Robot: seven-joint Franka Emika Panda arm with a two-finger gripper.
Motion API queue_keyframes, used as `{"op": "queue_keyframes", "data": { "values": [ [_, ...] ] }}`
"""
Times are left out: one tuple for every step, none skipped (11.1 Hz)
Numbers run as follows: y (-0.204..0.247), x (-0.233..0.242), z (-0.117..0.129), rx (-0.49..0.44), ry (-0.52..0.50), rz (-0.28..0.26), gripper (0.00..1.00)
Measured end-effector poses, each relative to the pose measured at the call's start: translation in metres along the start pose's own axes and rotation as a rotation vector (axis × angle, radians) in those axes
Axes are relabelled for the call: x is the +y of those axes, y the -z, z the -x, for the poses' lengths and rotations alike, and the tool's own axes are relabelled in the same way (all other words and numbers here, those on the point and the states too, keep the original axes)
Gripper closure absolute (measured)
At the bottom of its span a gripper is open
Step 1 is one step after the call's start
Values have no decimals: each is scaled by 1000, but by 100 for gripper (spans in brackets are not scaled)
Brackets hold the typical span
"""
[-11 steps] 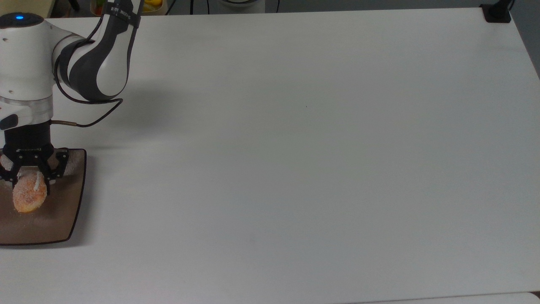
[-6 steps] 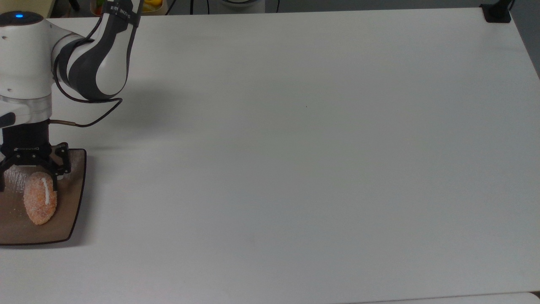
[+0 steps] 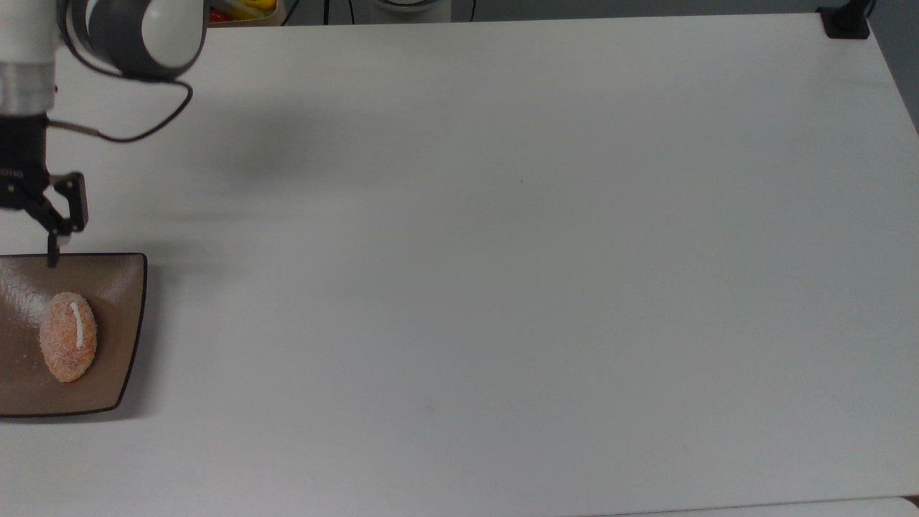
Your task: Bread is placed on a ceramic plate
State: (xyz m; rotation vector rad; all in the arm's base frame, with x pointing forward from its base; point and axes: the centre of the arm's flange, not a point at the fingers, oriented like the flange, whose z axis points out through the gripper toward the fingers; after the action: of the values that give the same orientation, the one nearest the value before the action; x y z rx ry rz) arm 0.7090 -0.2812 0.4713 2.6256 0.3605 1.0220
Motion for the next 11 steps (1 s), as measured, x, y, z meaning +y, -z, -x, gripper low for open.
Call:
{"op": "queue_keyframes", "data": {
  "values": [
    [22,1,-6,-17,-36,-32,0],
    [52,2,-17,-46,-80,-85,0],
    [85,4,-29,-70,-124,-130,0],
    [120,3,-39,-103,-187,-178,0],
    [151,-2,-44,-154,-260,-231,0],
    [177,-11,-47,-216,-327,-284,0],
    [200,-23,-52,-273,-386,-327,0],
    [225,-37,-56,-333,-448,-364,0],
    [246,-49,-58,-391,-499,-389,0],
    [265,-61,-59,-444,-538,-406,0],
    [280,-75,-62,-486,-550,-408,0]
  ]
}}
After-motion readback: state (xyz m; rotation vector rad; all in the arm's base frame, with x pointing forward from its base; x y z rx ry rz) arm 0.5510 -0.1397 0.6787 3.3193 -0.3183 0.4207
